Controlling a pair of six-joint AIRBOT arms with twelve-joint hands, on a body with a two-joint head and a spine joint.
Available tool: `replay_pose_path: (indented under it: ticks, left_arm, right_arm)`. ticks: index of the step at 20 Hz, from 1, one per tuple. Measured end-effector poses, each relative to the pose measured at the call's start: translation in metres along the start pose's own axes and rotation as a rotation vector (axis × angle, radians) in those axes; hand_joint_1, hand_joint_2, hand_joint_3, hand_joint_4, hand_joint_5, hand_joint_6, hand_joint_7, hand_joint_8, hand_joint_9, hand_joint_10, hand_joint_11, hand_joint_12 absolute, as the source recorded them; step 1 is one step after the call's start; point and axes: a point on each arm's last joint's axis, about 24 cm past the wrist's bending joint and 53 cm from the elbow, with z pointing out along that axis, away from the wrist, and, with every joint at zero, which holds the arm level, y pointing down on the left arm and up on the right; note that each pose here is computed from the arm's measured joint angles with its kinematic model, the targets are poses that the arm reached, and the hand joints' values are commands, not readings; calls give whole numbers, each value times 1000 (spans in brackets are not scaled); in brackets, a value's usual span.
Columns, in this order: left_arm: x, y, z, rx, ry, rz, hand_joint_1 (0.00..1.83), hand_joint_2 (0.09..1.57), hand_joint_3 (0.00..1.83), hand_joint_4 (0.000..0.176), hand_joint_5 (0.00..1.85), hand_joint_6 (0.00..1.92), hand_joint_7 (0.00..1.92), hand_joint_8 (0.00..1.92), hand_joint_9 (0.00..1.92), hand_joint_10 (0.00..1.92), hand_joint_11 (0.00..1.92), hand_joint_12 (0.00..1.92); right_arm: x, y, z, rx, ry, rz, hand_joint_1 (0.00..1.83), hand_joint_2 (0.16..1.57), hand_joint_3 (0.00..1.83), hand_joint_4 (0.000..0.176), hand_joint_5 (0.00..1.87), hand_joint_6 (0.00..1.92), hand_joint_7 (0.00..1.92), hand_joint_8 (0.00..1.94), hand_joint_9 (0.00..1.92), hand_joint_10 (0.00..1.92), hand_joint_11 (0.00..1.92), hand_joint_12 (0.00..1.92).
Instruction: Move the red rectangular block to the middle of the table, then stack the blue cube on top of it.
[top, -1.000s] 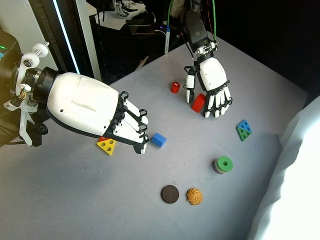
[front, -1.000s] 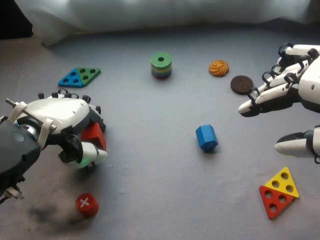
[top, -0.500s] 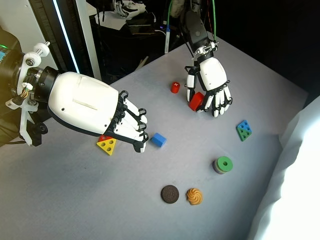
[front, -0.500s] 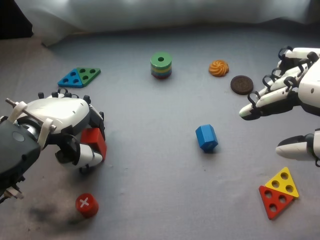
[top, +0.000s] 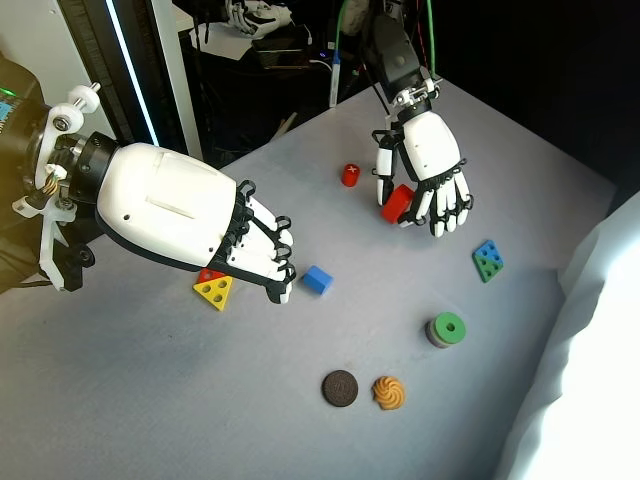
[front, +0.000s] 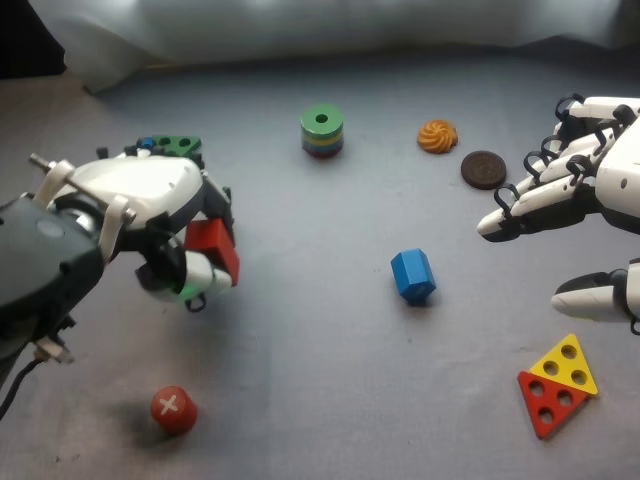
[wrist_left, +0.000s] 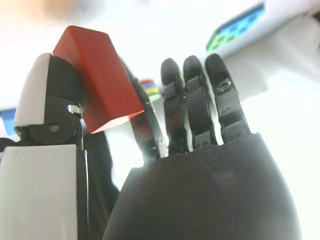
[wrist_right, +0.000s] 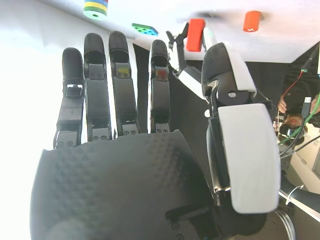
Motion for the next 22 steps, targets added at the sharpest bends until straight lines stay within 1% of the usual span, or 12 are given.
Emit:
replay_pose_path:
  ticks: [2, 3, 4, 6, 9, 11, 13, 14, 15, 18, 20, 22]
  left_arm:
    - [-4, -11, -1, 13, -4, 0, 1021, 1132, 0, 119, 946, 1034, 398, 2, 243, 7, 0, 377]
    - [-5, -18, -1, 23, -7, -11, 1018, 1129, 0, 130, 950, 1027, 399, 2, 240, 4, 0, 352]
    - [-5, -25, -1, 31, -8, -12, 1020, 1125, 0, 132, 958, 1016, 407, 3, 247, 5, 0, 363]
    - [-1, -38, -3, 53, 2, -21, 1025, 1125, 0, 120, 959, 1015, 398, 1, 244, 2, 0, 374]
    - [12, -47, -3, 66, 24, -32, 1013, 1134, 2, 130, 938, 1048, 385, 3, 233, 2, 0, 345]
    - [20, -54, -2, 77, 39, -43, 1033, 1129, 0, 93, 953, 1026, 400, 3, 253, 4, 0, 450]
    - [30, -63, 2, 103, 48, -38, 1018, 1135, 1, 117, 938, 1047, 400, 0, 244, 5, 0, 382]
    - [33, -64, 3, 108, 52, -33, 1024, 1136, 1, 102, 936, 1050, 400, 0, 239, 3, 0, 330]
    - [38, -65, 4, 109, 61, -35, 1025, 1138, 1, 98, 934, 1053, 397, 1, 241, 3, 0, 339]
    - [50, -56, 5, 96, 79, -22, 1010, 1137, 0, 134, 932, 1056, 395, 0, 245, 1, 0, 378]
    - [55, -49, 5, 86, 80, -20, 1016, 1133, 0, 131, 942, 1040, 397, 1, 245, 1, 0, 360]
    - [58, -45, 6, 87, 77, -12, 995, 1140, 1, 162, 922, 1069, 395, 0, 249, 1, 0, 394]
  right_arm:
    - [0, 0, 0, 0, -1, -2, 432, 1225, 1, 0, 491, 5, 505, 3, 473, 4, 0, 1005]
    - [0, 0, 0, 0, 0, -5, 430, 1225, 1, 0, 492, 5, 505, 2, 473, 4, 0, 1005]
    - [0, 0, 0, 0, 0, -5, 440, 1221, 0, 0, 491, 4, 503, 1, 471, 2, 0, 1009]
    - [0, 0, 0, 0, -1, -8, 449, 1219, 0, 0, 490, 3, 503, 1, 469, 1, 0, 1007]
    - [0, 0, 0, 0, -1, -12, 436, 1224, 1, 0, 486, 1, 497, 0, 465, 0, 0, 1004]
    - [0, 0, 0, 0, -2, -15, 424, 1224, 1, 0, 487, 1, 505, 2, 466, 0, 0, 1005]
    - [-1, 0, 0, -1, -5, -16, 430, 1222, 0, 0, 488, 3, 505, 4, 465, 3, 0, 988]
    - [-1, 0, 0, -1, -6, -16, 437, 1221, 0, 0, 487, 2, 506, 4, 465, 3, 0, 988]
    - [-1, 0, 0, -1, -7, -16, 433, 1222, 0, 0, 497, 5, 519, 7, 479, 8, 4, 994]
    - [-1, -1, 0, 0, -9, -16, 446, 1219, 0, 0, 498, 2, 509, 1, 467, 1, 9, 1004]
    - [0, -1, 0, 1, -10, -17, 426, 1218, 0, 0, 499, 2, 512, 3, 468, 2, 8, 1006]
    - [0, -3, -1, 2, -23, -18, 438, 1220, 0, 0, 499, 2, 519, 4, 475, 4, 5, 1012]
